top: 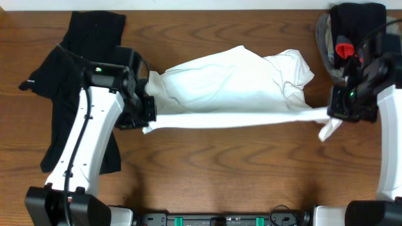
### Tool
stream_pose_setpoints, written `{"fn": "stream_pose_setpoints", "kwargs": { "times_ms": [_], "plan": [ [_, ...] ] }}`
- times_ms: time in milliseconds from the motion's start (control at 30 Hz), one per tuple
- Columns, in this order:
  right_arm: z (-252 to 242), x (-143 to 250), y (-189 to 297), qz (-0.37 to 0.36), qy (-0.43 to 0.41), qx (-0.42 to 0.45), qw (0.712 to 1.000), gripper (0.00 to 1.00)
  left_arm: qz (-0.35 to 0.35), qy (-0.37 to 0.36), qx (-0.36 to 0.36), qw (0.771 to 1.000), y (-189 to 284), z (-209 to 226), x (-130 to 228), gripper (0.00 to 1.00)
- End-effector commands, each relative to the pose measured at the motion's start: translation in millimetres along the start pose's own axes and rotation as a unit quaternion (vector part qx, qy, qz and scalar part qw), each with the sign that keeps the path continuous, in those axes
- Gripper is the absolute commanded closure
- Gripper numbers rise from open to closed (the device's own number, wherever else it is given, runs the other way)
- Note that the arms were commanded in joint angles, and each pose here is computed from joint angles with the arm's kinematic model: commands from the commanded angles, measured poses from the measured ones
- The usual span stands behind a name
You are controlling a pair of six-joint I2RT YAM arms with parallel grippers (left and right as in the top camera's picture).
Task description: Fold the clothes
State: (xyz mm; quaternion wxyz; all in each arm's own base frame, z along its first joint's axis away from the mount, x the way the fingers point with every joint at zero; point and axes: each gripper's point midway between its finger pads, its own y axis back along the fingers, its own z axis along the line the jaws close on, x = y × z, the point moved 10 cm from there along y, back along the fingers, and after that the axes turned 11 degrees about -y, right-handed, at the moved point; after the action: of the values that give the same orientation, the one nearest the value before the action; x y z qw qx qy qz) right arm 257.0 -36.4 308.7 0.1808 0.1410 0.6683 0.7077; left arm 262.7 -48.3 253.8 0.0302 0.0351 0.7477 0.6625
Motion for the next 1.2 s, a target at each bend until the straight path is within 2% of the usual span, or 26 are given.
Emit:
{"fn": "stream_pose_setpoints", "kwargs": {
  "times_ms": [0, 300, 533, 800, 967, 1167],
  "plan": [
    [-6, 16, -15, 0.017, -0.027, 0.001, 0.999, 0.99, 0.025, 0.001, -0.015, 1.0, -13, -3, 8, 0.94],
    [-9, 24, -70, 0.058, -0.035, 0.0, 0.998, 0.99, 0.046, 0.018, -0.018, 0.999, -52, -1, 16, 0.94],
    [-6, 9, -82, 0.007, -0.027, -0.026, 0.999, 0.99, -0.005, 0.029, -0.015, 0.999, -83, 6, 6, 0.94],
    [5, -14, -82, -0.062, 0.008, -0.069, 0.996, 0.99, -0.095, 0.053, -0.01, 0.994, -80, 23, -20, 0.94],
    [11, -27, -89, -0.084, 0.022, -0.082, 0.993, 0.99, -0.115, 0.059, -0.009, 0.992, -79, 28, -26, 0.94],
    [22, -38, -106, -0.076, 0.034, -0.088, 0.993, 0.99, -0.114, 0.059, -0.009, 0.992, -84, 28, -30, 0.94]
  ]
}}
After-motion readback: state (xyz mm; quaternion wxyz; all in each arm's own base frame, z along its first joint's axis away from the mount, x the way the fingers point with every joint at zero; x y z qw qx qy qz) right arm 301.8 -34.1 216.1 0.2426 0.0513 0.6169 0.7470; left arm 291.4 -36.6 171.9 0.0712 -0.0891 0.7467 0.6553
